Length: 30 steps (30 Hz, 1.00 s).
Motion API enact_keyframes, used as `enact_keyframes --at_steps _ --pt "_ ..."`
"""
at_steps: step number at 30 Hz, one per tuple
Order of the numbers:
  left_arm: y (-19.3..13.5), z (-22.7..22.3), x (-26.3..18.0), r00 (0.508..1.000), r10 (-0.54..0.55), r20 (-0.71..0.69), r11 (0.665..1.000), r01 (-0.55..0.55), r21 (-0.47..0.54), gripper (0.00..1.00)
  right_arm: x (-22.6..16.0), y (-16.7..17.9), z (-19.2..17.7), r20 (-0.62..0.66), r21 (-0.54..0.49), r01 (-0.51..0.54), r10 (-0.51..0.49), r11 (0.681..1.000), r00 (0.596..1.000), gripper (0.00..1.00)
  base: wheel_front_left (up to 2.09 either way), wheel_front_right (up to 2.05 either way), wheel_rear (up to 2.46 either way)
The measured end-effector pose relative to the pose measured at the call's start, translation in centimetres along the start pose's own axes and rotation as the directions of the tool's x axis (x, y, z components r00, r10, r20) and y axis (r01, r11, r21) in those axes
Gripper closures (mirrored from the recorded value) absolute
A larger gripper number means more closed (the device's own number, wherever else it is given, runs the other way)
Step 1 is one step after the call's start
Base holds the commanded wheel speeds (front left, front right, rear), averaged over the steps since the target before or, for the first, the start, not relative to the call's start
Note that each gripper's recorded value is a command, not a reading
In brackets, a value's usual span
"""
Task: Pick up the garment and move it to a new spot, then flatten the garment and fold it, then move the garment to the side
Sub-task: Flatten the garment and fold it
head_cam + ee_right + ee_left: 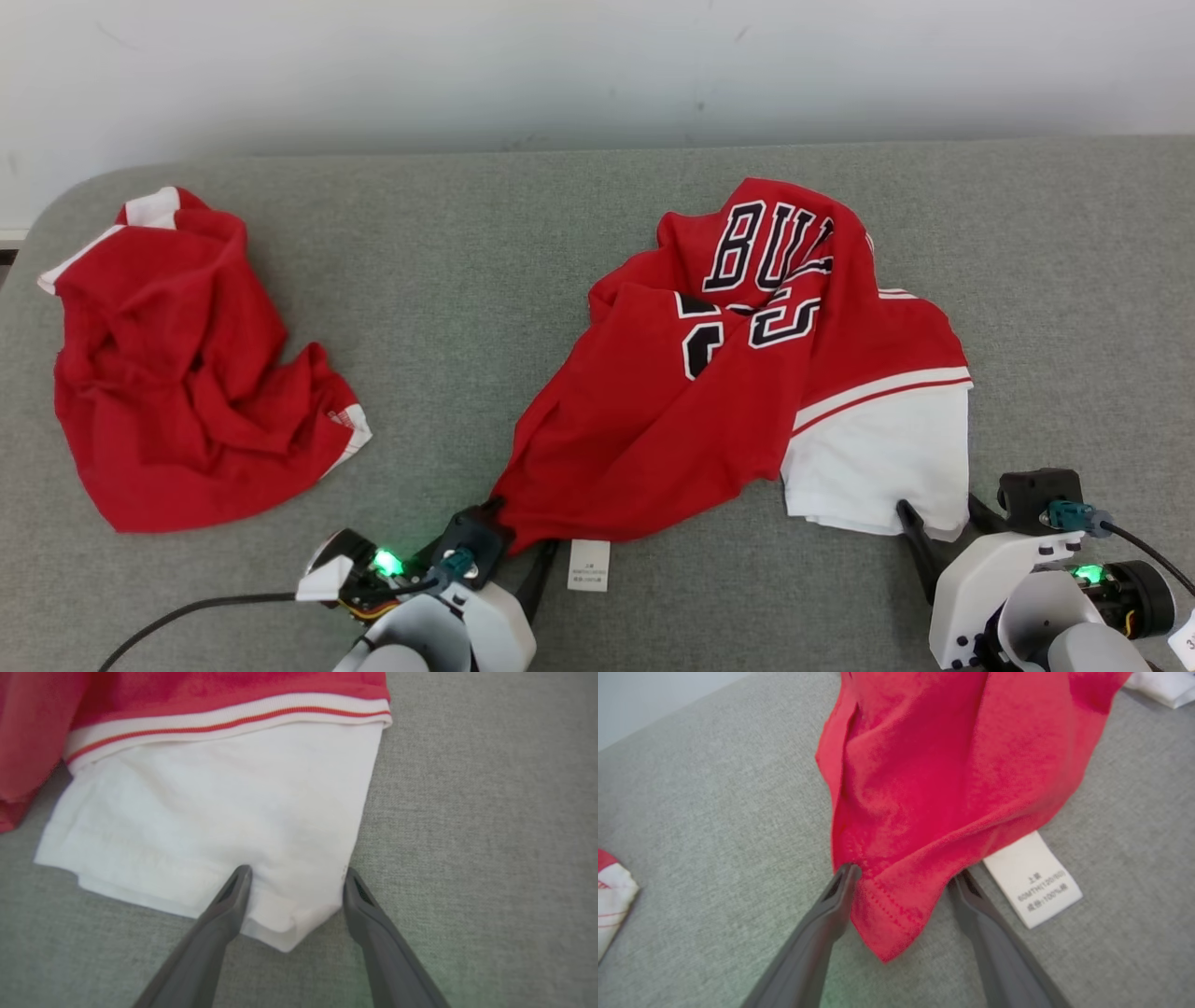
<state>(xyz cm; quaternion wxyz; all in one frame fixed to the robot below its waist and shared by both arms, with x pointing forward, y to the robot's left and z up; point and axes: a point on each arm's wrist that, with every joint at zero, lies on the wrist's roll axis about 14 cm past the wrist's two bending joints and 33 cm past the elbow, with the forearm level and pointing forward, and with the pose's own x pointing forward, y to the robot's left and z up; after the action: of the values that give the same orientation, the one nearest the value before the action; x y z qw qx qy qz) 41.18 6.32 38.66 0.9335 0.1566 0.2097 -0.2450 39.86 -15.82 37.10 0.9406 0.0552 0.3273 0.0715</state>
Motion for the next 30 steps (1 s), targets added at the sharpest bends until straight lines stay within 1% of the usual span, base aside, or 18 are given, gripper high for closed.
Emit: enact_keyframes --at_steps 6,7,8,9,10,11,12,15,18,21,24,27,30 --pt "0.0 -0.3 0.2 1.0 0.0 -0.003 1.0 0.0 -0.014 0.0 0.3 0.7 -0.4 -0.011 0.022 -0.023 0.023 0.999 1.0 0.0 0.0 0.0 0.0" --pt "0.0 -0.4 0.2 1.0 0.0 -0.005 1.0 0.0 -0.014 0.07 0.4 0.8 -0.4 -0.014 0.021 -0.026 0.026 0.999 1.0 0.0 0.0 0.0 0.0" --pt "0.0 -0.4 0.2 1.0 0.0 -0.005 1.0 0.0 -0.014 0.19 0.4 0.9 -0.4 -0.015 0.023 -0.029 0.029 0.999 0.999 0.17 0.0 0.0 0.0" --pt "0.1 -0.4 0.3 1.0 0.001 -0.007 1.0 -0.001 -0.015 0.44 0.4 0.9 -0.4 -0.017 0.026 -0.032 0.032 0.999 0.999 0.62 0.0 0.0 0.0" --pt "0.2 -0.4 0.3 1.0 0.003 -0.008 1.0 -0.003 -0.018 0.6 0.5 1.0 -0.4 -0.015 0.039 -0.035 0.035 0.999 0.999 1.0 0.0 0.0 0.0" --pt "0.2 -0.4 0.4 1.0 0.003 -0.009 1.0 -0.003 -0.021 0.85 0.5 1.0 -0.3 -0.009 0.053 -0.038 0.039 0.998 0.999 1.0 0.0 0.0 0.0" --pt "0.3 -0.5 0.4 1.0 0.002 -0.01 1.0 -0.003 -0.023 1.0 0.6 1.2 -0.1 -0.004 0.061 -0.045 0.046 0.997 0.999 1.0 0.0 0.0 0.0" --pt "0.4 -0.4 0.3 1.0 0.003 -0.008 0.999 -0.003 -0.034 1.0 0.7 2.0 0.8 0.036 0.106 -0.069 0.066 0.992 0.997 1.0 0.0 0.0 0.0" --pt "0.6 0.1 0.0 1.0 0.013 0.007 0.998 -0.012 -0.061 1.0 0.2 2.2 2.2 0.097 0.172 -0.093 0.077 0.981 0.992 1.0 0.0 0.0 0.0" --pt "1.1 0.8 -0.8 0.999 0.031 0.034 0.993 -0.027 -0.113 1.0 -0.9 2.9 5.4 0.21 0.226 -0.146 0.098 0.963 0.973 1.0 0.0 0.0 0.0" --pt "1.5 2.8 -1.8 0.995 0.047 0.089 0.984 -0.03 -0.177 1.0 -3.0 2.8 9.2 0.34 0.262 -0.203 0.106 0.944 0.934 1.0 0.0 0.0 0.0" --pt "2.2 6.5 -3.2 0.98 0.063 0.188 0.972 -0.018 -0.232 1.0 -6.0 2.1 12.8 0.463 0.282 -0.258 0.104 0.924 0.88 1.0 0.0 0.0 0.0" --pt "2.1 10.0 -5.3 0.959 0.057 0.276 0.959 0.024 -0.281 1.0 -9.4 1.4 15.6 0.56 0.269 -0.293 0.099 0.917 0.822 1.0 0.0 0.0 0.0"
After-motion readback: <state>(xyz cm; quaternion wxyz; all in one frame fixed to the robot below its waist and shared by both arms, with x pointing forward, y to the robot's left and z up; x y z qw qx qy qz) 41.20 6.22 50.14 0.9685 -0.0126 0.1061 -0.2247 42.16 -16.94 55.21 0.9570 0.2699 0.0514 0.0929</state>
